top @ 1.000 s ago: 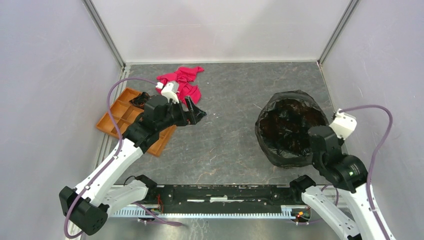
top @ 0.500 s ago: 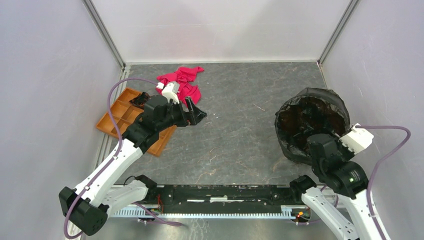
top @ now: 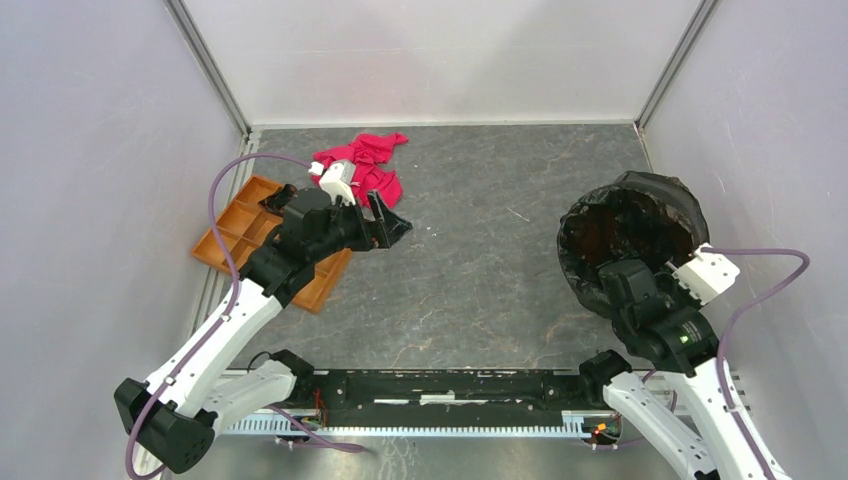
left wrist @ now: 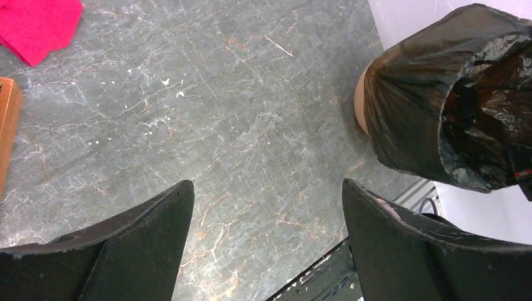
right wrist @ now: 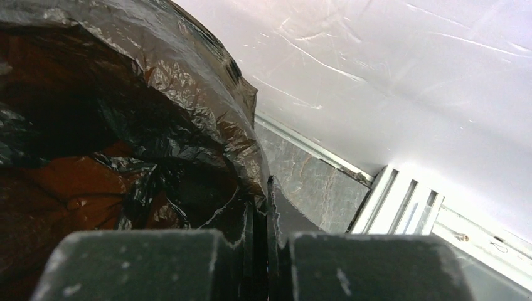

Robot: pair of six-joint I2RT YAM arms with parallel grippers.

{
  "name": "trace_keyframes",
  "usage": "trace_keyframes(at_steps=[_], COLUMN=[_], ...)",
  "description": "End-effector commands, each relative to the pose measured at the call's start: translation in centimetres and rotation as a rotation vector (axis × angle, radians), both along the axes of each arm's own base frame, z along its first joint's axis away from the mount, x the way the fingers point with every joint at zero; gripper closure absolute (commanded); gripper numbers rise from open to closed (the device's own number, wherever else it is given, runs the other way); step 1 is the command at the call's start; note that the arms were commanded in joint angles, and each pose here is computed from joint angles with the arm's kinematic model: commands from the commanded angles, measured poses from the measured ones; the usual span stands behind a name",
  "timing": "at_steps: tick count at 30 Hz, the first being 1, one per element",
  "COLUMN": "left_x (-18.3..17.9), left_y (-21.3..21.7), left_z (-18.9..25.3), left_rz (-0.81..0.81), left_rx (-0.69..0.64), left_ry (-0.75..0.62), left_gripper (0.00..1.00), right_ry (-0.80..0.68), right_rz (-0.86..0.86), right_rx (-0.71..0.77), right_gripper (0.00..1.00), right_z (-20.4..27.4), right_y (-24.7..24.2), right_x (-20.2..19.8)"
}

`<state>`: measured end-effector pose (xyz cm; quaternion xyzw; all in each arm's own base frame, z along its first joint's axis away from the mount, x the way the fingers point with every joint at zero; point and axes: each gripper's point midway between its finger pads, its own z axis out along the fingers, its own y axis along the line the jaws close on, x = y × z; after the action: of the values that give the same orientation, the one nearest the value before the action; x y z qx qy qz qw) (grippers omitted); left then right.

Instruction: Put the trash bags into the trash bin

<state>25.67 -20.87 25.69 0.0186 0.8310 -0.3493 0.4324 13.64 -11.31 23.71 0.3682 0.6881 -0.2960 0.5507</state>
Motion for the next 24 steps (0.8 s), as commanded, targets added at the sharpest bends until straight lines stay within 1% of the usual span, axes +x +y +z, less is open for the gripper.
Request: trace_keyframes(at_steps=[1,3,6,9,11,14,18,20,24], left_x=[0.3,0.3,0.4,0.4,0.3,0.1,0.0,0.0,0.0], left_y=[0.0,-0.2,-0.6,-0.8,-0.9,-0.7,-0.5,-0.6,-0.7], left_z=[2.3,2.2,2.2,2.2,2.3,2.3,2.0,1.8,2.0], left_rz=[0.001,-0.003,-0.011,-0.02,-0.023,-0.023,-0.014,-0.016,-0.026], left_rx=[-0.02,-0.028,-0.047,-0.055,-0.056,-0.054,-0.05,-0.05,-0.052], left_ry=[-0.057,-0.05,-0.045,-0.038,-0.038,-0.04,-0.038,-0.03,-0.032], left_gripper=[0.07,0.07,0.07,0.08,0.08,0.08,0.08,0.08,0.08], right_ry=[-0.18,-0.205,-0.208,-0.171,-0.167,-0.109,-0.1,-0.092,-0.072], right_rz=[0.002,0.017,0.039,0.038,0.05,0.062,0.052,0.04,0.033], right_rx=[0.081,0.103,0.122,0.107,0.127,0.097,0.077,0.057,0.041], right_gripper=[1.0,1.0,1.0,0.92,0.94,0.97,0.95,0.89,0.87], right_z=[5.1,6.2,6.6,5.2,4.4,4.0,3.4,3.2,2.3], right_y=[0.0,0.0,0.2,0.3,0.6,0.6,0.3,0.0,-0.1], right_x=[0.0,-0.2,-0.2,-0.1,0.0,0.0,-0.3,-0.5,-0.4])
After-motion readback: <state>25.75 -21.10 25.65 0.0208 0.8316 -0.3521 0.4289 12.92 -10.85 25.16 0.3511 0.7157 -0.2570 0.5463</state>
